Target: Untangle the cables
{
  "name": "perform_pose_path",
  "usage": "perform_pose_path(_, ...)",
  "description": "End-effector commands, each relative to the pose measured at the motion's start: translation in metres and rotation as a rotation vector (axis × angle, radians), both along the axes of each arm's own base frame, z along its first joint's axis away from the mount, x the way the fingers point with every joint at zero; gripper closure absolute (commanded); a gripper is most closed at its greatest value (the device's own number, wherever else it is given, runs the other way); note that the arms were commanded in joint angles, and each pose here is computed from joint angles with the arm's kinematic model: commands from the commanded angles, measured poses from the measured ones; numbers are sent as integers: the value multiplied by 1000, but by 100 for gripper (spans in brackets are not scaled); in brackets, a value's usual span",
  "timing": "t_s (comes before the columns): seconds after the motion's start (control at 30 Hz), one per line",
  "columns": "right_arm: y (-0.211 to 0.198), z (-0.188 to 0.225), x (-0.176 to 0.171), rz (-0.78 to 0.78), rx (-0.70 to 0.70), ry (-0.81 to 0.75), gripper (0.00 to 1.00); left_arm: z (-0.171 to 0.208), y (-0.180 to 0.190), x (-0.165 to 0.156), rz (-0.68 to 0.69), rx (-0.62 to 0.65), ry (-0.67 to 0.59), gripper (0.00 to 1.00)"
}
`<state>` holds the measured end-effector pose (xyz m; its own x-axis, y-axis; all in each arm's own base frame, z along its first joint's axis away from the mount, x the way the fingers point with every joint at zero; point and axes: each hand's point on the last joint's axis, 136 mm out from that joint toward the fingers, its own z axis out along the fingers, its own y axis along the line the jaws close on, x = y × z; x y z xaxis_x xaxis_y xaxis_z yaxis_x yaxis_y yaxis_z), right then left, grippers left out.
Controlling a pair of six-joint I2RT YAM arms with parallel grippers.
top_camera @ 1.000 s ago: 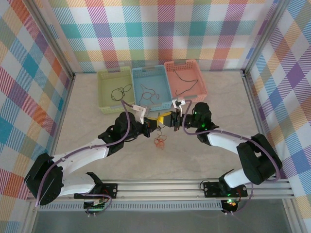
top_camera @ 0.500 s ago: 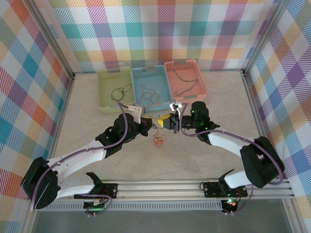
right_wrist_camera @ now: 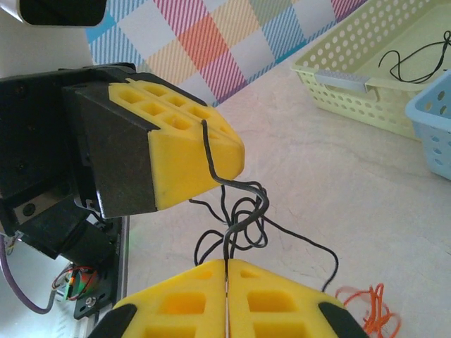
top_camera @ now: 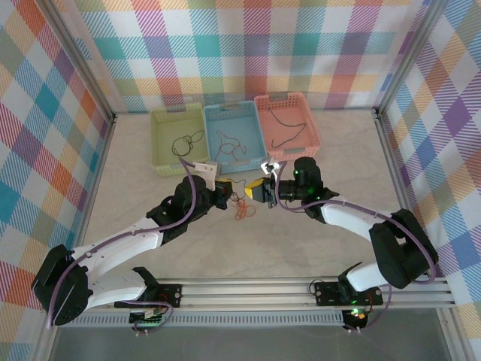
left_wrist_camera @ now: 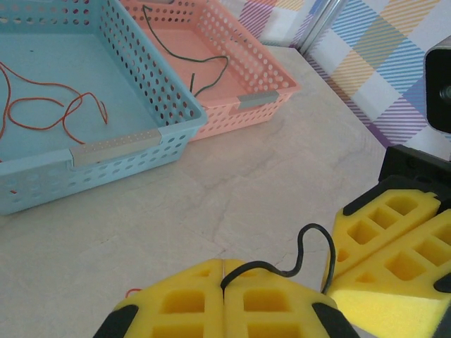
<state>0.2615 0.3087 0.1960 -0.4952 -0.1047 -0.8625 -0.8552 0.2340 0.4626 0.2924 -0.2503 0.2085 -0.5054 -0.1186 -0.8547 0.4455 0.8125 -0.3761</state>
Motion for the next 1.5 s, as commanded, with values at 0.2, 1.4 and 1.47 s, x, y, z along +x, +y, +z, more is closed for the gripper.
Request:
perform_pose_path(0.2,15,-1,-4,32,-19,-61,61,14,-7,-2,-40,-49,-27,100)
perform_pose_path(1.4,-38,-50,96,-645,-309,-98,50,28,-43,-24,-271,-168,-33,100)
perform_pose_path(1.47,-43,-53,99,-676,-329,-99,52,30,-45,-26,-283,-176,-33,100)
